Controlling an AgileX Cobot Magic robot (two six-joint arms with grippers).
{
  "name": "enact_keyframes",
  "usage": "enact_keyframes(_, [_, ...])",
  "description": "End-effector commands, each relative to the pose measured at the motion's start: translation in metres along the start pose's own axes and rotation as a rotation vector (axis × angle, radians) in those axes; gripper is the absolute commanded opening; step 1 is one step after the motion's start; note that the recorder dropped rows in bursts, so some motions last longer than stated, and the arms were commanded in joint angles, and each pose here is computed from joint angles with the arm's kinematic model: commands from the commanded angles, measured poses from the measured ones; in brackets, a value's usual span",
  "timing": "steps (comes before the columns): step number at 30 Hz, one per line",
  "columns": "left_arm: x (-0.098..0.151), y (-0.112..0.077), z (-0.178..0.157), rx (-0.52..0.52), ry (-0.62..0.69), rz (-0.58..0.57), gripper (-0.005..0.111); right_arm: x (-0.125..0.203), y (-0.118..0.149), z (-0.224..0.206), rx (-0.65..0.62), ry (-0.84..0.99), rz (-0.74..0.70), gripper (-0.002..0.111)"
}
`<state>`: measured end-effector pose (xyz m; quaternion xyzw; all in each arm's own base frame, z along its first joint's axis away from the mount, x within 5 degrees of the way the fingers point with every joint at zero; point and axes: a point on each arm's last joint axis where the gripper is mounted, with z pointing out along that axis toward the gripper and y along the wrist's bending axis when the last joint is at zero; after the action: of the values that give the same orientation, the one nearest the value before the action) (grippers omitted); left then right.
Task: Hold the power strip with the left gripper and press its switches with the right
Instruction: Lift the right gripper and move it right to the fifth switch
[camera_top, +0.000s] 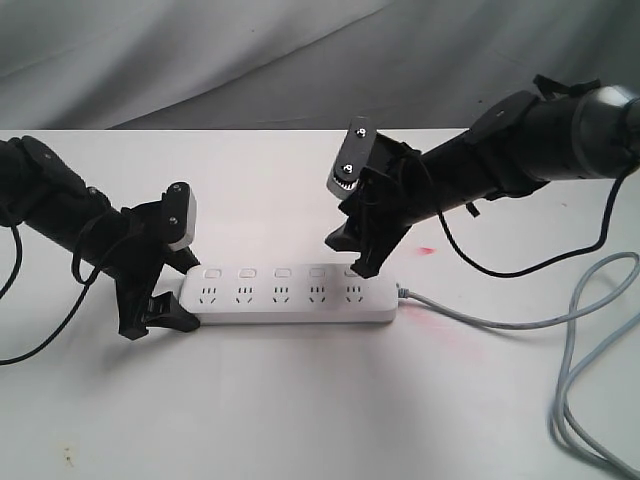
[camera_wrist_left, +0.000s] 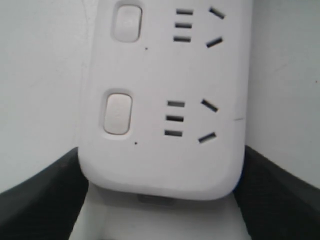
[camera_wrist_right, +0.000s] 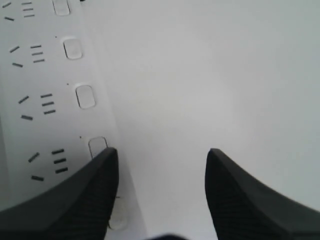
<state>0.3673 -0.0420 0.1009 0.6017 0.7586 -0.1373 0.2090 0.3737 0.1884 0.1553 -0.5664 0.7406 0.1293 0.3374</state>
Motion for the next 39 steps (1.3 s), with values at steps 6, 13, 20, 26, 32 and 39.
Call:
enact_keyframes(6, [0.003, 0.002, 0.004, -0.020, 0.032, 0.034, 0.063, 0.015, 0.000, 0.006, -0.025, 0.039, -0.011, 0.049])
enact_keyframes(13, [0.003, 0.002, 0.004, -0.020, 0.032, 0.034, 0.063, 0.019, -0.002, 0.009, -0.014, 0.054, -0.012, 0.049])
enact_keyframes(20, [0.003, 0.002, 0.004, -0.020, 0.032, 0.034, 0.063, 0.020, -0.002, 0.010, -0.010, 0.060, -0.017, 0.049])
enact_keyframes(26, [0.003, 0.002, 0.004, -0.020, 0.032, 0.034, 0.063, 0.029, 0.000, 0.021, -0.033, 0.081, -0.003, 0.049])
enact_keyframes(32, [0.003, 0.002, 0.004, -0.020, 0.032, 0.034, 0.063, 0.033, 0.001, 0.023, -0.039, 0.091, -0.005, 0.049])
enact_keyframes(39, [0.003, 0.002, 0.004, -0.020, 0.032, 0.034, 0.063, 0.036, -0.002, 0.021, -0.032, 0.097, -0.004, 0.049])
